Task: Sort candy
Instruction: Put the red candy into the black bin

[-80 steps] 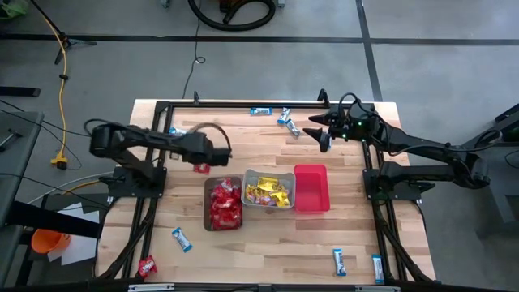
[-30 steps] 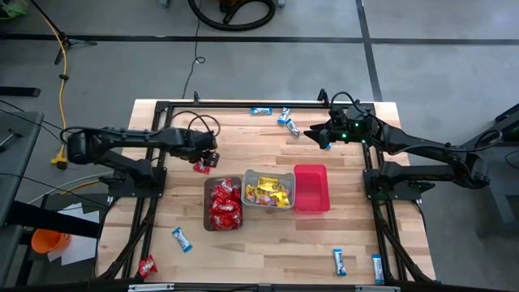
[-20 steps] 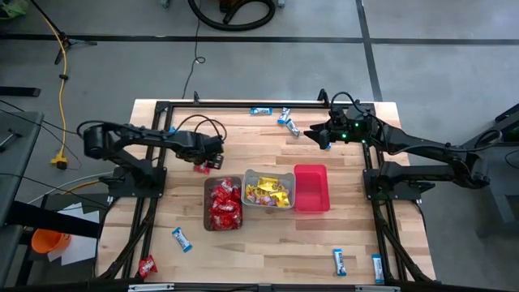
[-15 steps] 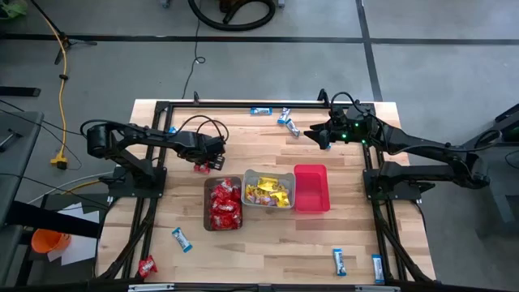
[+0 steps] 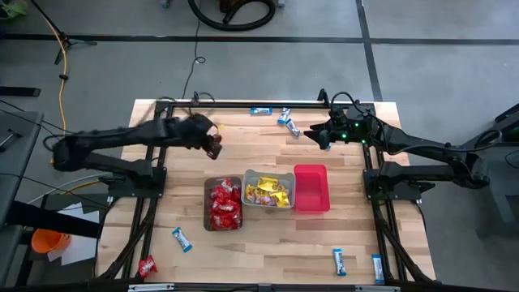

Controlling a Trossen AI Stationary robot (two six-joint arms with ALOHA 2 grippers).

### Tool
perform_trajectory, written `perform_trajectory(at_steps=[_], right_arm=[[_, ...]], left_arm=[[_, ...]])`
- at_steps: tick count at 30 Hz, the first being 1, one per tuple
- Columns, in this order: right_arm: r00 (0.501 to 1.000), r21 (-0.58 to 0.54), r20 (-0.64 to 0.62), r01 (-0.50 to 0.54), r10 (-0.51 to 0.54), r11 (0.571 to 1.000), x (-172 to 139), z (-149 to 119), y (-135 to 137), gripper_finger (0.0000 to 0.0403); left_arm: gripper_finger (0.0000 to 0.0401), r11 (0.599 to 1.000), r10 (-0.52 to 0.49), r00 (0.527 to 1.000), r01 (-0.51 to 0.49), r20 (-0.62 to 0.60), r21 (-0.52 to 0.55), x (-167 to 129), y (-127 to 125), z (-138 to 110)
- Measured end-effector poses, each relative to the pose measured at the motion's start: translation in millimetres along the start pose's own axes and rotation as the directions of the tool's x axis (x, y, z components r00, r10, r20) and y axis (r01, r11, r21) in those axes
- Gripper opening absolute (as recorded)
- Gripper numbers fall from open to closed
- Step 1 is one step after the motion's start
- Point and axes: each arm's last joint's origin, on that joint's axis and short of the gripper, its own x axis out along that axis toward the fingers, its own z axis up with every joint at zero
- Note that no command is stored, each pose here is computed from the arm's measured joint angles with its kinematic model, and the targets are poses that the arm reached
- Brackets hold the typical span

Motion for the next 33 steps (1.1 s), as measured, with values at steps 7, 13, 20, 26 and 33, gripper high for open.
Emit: perform_trajectory(at_steps=[7,13,20,26,33], right_arm=[[1.0,-0.006,0.0,0.001,-0.001,1.0,0,0,0,0.0273],[1.0,-0.014,0.0,0.001,-0.001,1.0,0,0,0,0.0273],[1.0,-0.011,0.0,0.0,0.0,1.0,0,0,0,0.0273],[1.0,-0.011,0.0,0.0,0.0,1.0,0,0,0,0.0273],[1.0,-0.011,0.0,0.0,0.0,1.0,0,0,0,0.0273]], left_arm=[[0.0005,0.859,-0.509,0.818,0.465,0.268,0.212,-65,-30,11],[0.0004,0.722,-0.671,0.729,0.6,0.135,0.344,-77,-73,-19],[0.0004,0.741,-0.647,0.759,0.601,0.079,0.301,-77,-103,-51],[0.0006,0.78,-0.602,0.786,0.541,0.141,0.313,-79,-107,-56],[0.0034,0.779,-0.597,0.795,0.54,0.111,0.318,-78,-105,-58]])
